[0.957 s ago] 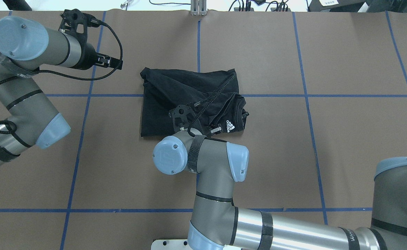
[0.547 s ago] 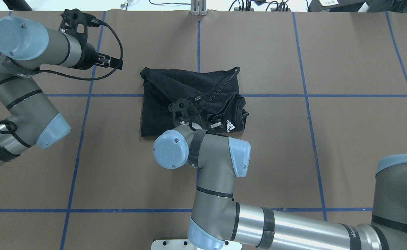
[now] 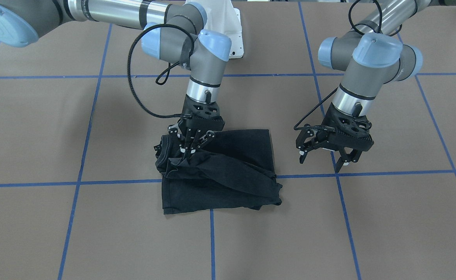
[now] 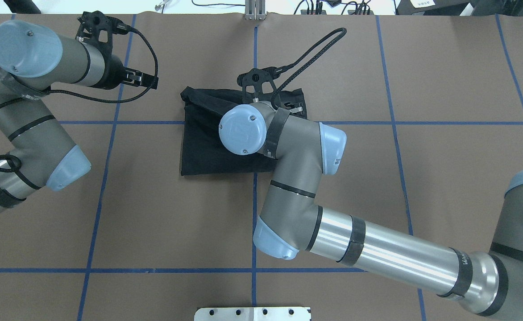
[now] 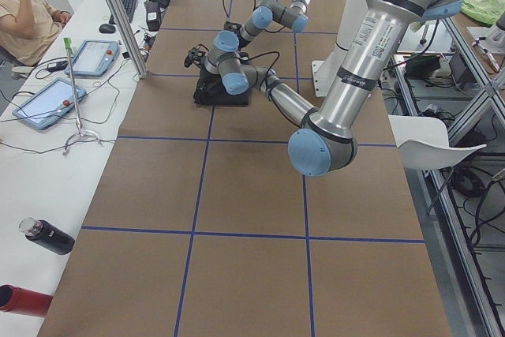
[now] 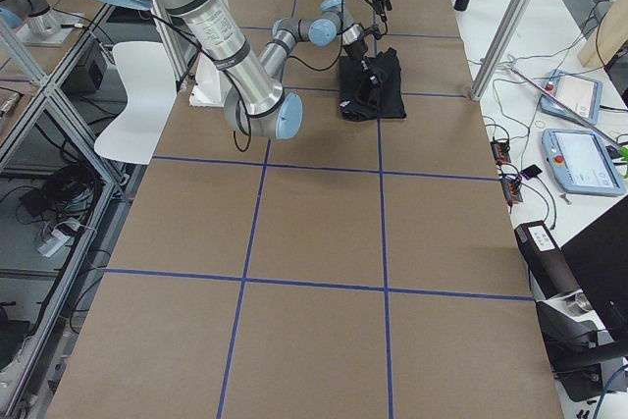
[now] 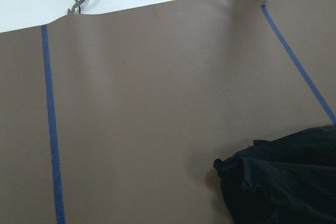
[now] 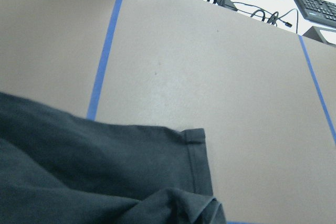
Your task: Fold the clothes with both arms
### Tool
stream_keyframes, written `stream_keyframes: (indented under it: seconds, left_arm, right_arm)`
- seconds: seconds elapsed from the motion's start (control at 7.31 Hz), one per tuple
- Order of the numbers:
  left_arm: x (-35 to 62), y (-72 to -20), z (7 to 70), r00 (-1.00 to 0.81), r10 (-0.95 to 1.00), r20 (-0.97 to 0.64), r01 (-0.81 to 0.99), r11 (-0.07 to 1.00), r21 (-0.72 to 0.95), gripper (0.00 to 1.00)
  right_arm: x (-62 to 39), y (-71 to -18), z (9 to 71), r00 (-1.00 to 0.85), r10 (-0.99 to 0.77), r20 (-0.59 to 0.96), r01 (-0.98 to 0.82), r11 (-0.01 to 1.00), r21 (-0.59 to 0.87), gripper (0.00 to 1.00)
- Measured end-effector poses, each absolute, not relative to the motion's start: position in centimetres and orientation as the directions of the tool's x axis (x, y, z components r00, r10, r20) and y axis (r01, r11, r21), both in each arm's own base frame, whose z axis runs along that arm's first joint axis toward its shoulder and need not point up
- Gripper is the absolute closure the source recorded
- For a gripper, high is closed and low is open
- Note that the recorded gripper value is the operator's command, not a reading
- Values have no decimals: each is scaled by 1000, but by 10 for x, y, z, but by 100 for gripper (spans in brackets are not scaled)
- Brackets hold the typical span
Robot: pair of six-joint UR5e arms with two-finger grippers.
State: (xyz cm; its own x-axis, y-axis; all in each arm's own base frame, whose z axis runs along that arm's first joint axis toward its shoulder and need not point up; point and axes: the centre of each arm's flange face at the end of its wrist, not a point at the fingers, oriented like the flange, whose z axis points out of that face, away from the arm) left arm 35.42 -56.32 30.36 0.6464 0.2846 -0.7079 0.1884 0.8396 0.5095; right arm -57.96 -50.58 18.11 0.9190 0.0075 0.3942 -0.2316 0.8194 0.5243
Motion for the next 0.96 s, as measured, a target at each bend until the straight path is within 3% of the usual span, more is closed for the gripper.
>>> stream_keyframes:
  seconds: [0.27, 0.41, 0.55, 0.96]
  left_arm:
    - [353, -562, 302, 645, 287, -709, 190, 838, 511, 0]
    - [353, -562, 302, 645, 286, -709, 190, 838, 511, 0]
    - [353, -562, 302, 645, 286, -709, 190, 838, 511, 0]
    - [353, -562, 303, 645, 286, -709, 190, 838, 511, 0]
  right_arm:
    - [-583, -566, 217, 911, 57, 410, -290, 795, 534, 100]
    - [-591, -588, 234, 901, 68, 428, -315, 780, 540, 42]
    - [-594, -602, 236, 893, 76, 444, -334, 772, 541, 0]
    - [-574, -638, 187, 829, 74, 554, -365, 822, 438, 0]
